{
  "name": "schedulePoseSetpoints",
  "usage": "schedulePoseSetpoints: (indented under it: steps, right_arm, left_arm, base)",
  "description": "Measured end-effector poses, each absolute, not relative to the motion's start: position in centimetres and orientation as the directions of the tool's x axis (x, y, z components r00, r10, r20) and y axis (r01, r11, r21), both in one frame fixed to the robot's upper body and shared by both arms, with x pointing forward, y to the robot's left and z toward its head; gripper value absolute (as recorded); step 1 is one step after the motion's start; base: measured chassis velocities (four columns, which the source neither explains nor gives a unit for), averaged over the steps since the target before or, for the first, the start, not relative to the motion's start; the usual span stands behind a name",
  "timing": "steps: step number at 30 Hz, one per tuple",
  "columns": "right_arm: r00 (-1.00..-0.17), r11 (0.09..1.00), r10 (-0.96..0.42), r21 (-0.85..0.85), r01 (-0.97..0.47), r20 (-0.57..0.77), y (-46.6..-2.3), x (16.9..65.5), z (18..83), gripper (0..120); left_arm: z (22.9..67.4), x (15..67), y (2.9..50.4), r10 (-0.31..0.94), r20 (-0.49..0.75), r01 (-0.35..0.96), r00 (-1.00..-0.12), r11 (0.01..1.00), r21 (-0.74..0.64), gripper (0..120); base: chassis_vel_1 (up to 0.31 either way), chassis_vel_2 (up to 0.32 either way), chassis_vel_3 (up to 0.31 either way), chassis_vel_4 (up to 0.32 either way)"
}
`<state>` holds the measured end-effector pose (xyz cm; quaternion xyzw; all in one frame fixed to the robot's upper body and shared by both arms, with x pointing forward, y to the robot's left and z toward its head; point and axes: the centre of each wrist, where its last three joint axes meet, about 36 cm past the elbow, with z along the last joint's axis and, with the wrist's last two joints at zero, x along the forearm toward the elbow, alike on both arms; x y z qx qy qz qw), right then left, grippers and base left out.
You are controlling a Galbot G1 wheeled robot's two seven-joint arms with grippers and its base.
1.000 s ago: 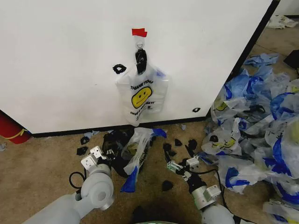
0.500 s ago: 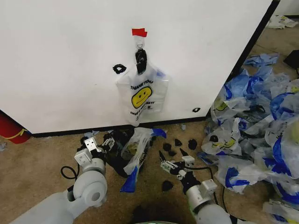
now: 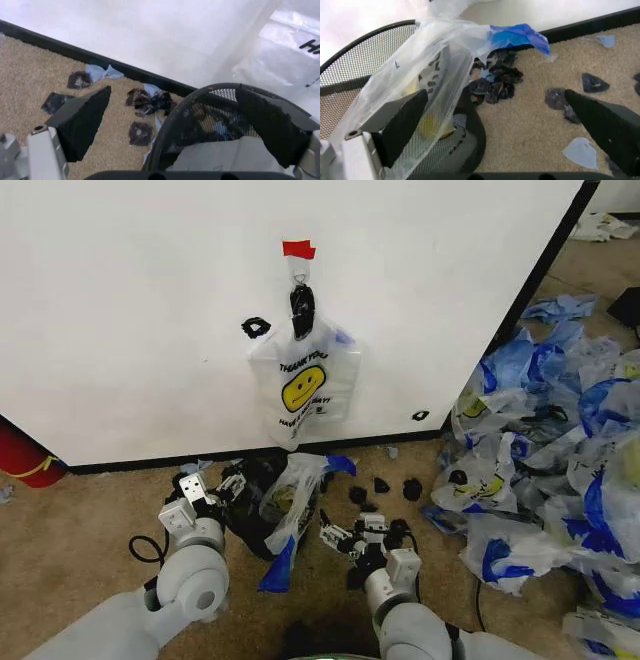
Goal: Pick up the garbage bag from the wall and place it over the trash bin.
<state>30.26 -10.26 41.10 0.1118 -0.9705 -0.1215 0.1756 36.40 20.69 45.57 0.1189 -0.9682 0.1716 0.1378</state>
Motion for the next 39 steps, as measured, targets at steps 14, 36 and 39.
schedulePoseSetpoints:
  steps: [14, 36, 39]
  right_arm:
    - [-0.912, 0.944, -0.264, 0.278, -0.178, 0.313, -8.5, 31.9, 41.0, 100]
    - [-0.893, 0.951, -0.261, 0.258, -0.172, 0.367, -4.7, 33.6, 41.2, 100]
    - [-0.892, 0.951, -0.260, 0.257, -0.171, 0.369, -4.4, 33.7, 41.1, 100]
  left_arm:
    - [45.0, 36.0, 20.8, -0.188, 0.307, -0.280, -0.933, 0.915, -0.291, 97]
    - [43.9, 34.7, 21.1, -0.193, 0.322, -0.288, -0.927, 0.916, -0.280, 94]
    - [43.8, 34.6, 21.2, -0.193, 0.323, -0.288, -0.927, 0.916, -0.278, 94]
  base:
    - [0.000, 0.000, 0.000, 0.000]
    - [0.000, 0.000, 0.000, 0.000]
    - [0.000, 0.000, 0.000, 0.000]
